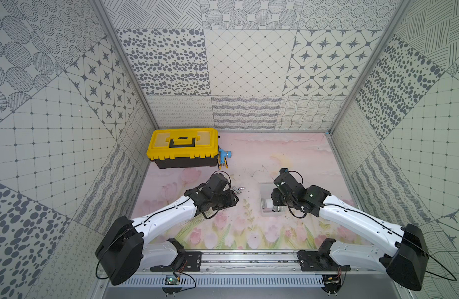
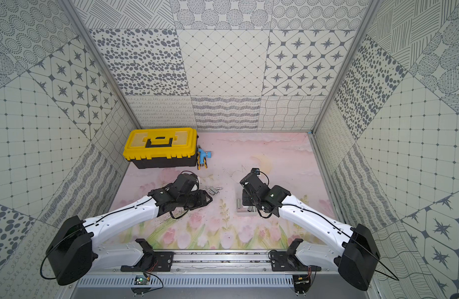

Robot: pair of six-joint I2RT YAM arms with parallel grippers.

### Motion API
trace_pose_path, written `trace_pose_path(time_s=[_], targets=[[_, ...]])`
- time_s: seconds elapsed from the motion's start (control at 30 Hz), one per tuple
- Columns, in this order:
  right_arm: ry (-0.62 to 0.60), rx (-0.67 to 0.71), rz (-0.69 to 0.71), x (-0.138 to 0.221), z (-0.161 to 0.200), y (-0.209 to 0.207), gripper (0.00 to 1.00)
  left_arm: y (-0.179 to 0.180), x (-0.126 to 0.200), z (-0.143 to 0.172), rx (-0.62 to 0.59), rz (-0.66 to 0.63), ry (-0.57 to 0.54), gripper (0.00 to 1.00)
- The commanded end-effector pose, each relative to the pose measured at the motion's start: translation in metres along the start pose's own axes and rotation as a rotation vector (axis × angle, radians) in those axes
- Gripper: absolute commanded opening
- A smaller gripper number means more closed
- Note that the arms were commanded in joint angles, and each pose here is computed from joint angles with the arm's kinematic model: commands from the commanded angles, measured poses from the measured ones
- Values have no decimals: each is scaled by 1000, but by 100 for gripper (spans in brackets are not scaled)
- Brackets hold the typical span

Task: Put the socket on the desktop into the storage box
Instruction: Place the socket head in the storage box.

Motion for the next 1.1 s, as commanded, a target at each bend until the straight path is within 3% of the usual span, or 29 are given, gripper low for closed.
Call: trace_pose_path(time_s=[0.0, 0.4, 0.67, 1.07], targets=[[-48, 0, -34, 7, -19, 10, 0, -6, 5, -10, -77, -5, -44, 52], [-29, -18, -84, 12, -21, 15, 0, 3, 20, -8, -45, -14, -95, 55], [67, 29, -121, -3, -13, 29, 0, 0, 18, -11, -13, -4, -104, 55], [90, 32, -78, -26, -14, 32, 0, 18, 19, -5, -4, -45, -108, 57]])
Point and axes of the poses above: each gripper's point midway between its finger pads, its own x axis back along the fingers, its own y axis along the line the jaws close on, z = x × y, the point moved 1 cm from there along x, back along the fingers, and after that the axes turned 2 degrees about -x, right-handed, at the moved point
